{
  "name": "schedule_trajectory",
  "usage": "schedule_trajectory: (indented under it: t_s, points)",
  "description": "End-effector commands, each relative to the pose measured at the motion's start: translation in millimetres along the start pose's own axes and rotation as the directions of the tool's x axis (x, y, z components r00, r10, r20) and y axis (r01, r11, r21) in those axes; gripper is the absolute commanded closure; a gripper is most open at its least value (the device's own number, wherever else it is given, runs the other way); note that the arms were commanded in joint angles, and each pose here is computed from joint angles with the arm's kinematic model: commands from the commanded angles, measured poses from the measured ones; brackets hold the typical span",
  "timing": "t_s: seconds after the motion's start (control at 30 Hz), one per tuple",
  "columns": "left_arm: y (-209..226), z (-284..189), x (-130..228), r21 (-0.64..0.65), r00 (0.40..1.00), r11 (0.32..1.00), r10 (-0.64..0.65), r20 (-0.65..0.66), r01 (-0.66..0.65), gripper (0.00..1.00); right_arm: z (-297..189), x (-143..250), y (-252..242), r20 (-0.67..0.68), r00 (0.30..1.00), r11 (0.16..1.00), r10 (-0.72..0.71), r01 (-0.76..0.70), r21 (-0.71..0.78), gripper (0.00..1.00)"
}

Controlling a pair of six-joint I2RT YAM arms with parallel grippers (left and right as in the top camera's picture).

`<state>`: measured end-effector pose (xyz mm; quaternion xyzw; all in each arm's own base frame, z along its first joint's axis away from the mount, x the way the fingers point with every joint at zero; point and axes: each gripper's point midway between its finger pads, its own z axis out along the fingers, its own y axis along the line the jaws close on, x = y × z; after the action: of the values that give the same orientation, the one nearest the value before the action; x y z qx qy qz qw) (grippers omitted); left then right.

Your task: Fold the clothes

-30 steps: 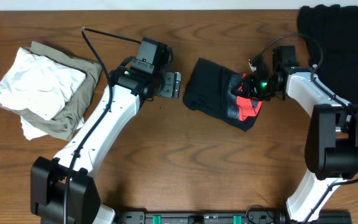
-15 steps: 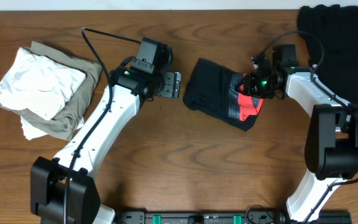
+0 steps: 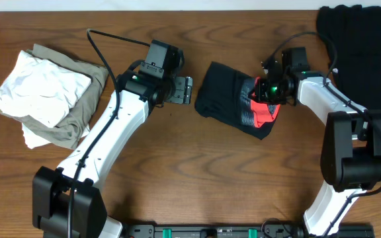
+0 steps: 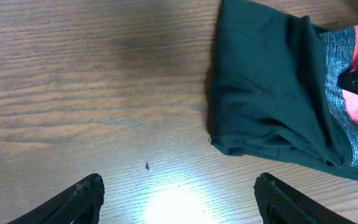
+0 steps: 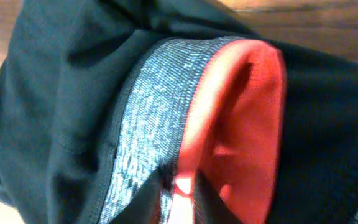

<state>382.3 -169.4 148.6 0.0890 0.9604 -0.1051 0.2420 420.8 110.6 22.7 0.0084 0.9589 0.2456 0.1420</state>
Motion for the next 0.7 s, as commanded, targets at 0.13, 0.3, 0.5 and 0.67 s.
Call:
schedule_trajectory:
  t_s: [0.13,0.3,0.5,0.67]
  points:
    - [-1,2,3,0.007,1.000,1.000,-0.006,-0.015,0.006,0.20,1,-1,0,0.011,1.000,1.000,-0.005,0.005,0.009,0.99]
    - [-1,2,4,0.006,1.000,1.000,-0.006,-0.018,0.006,0.20,1,-2,6,0.014,1.000,0.999,-0.027,0.028,-0.020,0.97]
    - [0,2,4,0.006,1.000,1.000,-0.006,-0.019,0.006,0.20,2,-4,0,0.023,0.999,0.999,-0.036,0.036,0.024,0.90]
    - [0,2,4,0.006,1.000,1.000,-0.006,-0.019,0.006,0.20,1,-12,-7,0.054,0.998,0.997,-0.045,0.042,0.062,0.78]
